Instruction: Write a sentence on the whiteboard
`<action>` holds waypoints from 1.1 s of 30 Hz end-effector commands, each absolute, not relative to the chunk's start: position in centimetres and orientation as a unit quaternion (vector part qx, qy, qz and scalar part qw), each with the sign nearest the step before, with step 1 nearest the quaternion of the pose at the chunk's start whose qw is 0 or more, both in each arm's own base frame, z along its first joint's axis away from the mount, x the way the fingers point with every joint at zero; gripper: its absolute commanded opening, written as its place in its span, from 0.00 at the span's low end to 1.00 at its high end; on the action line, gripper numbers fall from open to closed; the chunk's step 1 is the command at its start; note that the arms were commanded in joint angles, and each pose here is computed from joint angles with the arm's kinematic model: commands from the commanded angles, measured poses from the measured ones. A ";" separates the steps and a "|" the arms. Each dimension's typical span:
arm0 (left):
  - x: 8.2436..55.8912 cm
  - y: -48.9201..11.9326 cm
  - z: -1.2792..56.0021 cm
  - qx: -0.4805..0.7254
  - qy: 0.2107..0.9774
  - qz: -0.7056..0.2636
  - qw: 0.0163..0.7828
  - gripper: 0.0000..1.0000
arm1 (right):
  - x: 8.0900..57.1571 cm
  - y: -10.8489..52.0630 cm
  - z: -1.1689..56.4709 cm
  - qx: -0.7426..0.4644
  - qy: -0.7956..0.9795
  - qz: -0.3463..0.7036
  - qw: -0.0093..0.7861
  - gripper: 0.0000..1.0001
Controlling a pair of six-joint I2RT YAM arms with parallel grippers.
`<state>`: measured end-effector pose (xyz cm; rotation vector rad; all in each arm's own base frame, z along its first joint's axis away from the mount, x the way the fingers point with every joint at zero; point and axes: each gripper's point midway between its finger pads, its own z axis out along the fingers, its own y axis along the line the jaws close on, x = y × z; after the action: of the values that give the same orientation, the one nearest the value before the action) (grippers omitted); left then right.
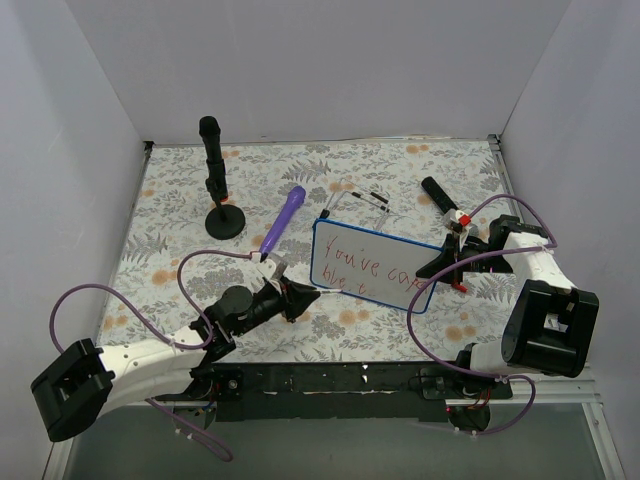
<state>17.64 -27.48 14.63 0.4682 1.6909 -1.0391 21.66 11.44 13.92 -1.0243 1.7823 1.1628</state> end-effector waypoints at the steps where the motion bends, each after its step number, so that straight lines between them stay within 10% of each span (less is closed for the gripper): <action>1: 17.6 -27.2 14.7 0.191 0.703 -0.433 0.531 0.00 | 21.1 11.1 13.1 -0.414 0.706 0.441 0.367 0.01; 33: 17.8 -26.3 14.5 0.139 0.700 -0.449 0.537 0.00 | 21.1 11.1 13.1 -0.415 0.706 0.440 0.368 0.01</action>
<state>17.71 -26.54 13.88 0.3662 1.6968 -1.0593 21.50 11.50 13.77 -1.0181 1.7839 1.1706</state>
